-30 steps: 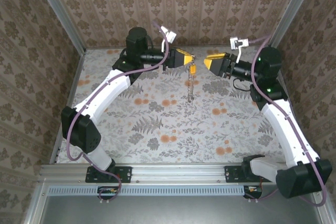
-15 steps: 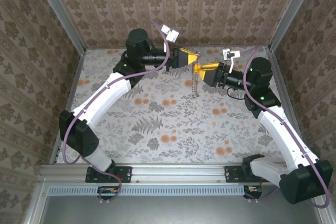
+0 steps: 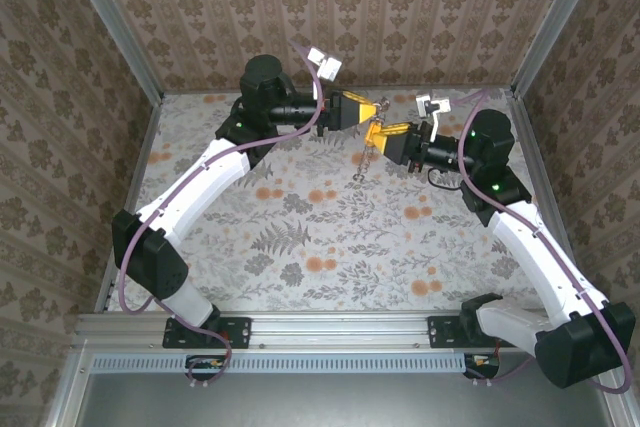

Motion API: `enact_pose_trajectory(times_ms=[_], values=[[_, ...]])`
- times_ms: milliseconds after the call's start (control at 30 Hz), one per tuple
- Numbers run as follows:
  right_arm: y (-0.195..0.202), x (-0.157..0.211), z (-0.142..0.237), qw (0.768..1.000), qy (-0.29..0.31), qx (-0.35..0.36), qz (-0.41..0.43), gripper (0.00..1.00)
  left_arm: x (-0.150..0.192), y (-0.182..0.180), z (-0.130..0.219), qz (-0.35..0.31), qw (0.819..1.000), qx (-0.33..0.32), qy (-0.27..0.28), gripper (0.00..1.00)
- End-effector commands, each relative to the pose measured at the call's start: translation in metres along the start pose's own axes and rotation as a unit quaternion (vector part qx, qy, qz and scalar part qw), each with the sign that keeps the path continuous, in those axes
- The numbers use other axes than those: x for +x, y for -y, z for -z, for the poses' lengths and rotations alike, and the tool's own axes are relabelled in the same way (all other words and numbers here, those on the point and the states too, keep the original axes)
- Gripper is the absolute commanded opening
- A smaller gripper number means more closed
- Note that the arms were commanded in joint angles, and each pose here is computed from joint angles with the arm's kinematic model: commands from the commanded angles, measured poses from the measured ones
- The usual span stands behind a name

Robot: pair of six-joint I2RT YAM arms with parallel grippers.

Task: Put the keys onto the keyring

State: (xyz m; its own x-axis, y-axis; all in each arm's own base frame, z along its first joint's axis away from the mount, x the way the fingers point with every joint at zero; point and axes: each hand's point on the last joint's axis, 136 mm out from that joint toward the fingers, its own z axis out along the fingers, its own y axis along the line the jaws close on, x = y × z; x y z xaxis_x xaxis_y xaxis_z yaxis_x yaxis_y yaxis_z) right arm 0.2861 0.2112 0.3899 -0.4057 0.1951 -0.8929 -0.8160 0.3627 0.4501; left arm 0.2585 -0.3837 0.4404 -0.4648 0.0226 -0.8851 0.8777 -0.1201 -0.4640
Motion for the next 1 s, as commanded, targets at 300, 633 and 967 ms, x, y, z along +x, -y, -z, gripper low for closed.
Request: enact_pose_trajectory(times_ms=[300,633,967], values=[[-0.015,-0.012,0.0,1.0,0.021,-0.016,0.009,0.0,-0.026,0.025,0.012,-0.032,0.997,-0.009,0.07,0.0],[-0.007,-0.007,-0.027,1.0,0.012,-0.016,-0.009,0.0,-0.024,0.021,0.01,-0.011,0.992,-0.022,0.124,0.0],[0.003,-0.002,-0.038,1.0,0.004,0.001,-0.019,0.0,-0.017,0.014,0.009,0.01,0.987,-0.03,0.156,0.0]])
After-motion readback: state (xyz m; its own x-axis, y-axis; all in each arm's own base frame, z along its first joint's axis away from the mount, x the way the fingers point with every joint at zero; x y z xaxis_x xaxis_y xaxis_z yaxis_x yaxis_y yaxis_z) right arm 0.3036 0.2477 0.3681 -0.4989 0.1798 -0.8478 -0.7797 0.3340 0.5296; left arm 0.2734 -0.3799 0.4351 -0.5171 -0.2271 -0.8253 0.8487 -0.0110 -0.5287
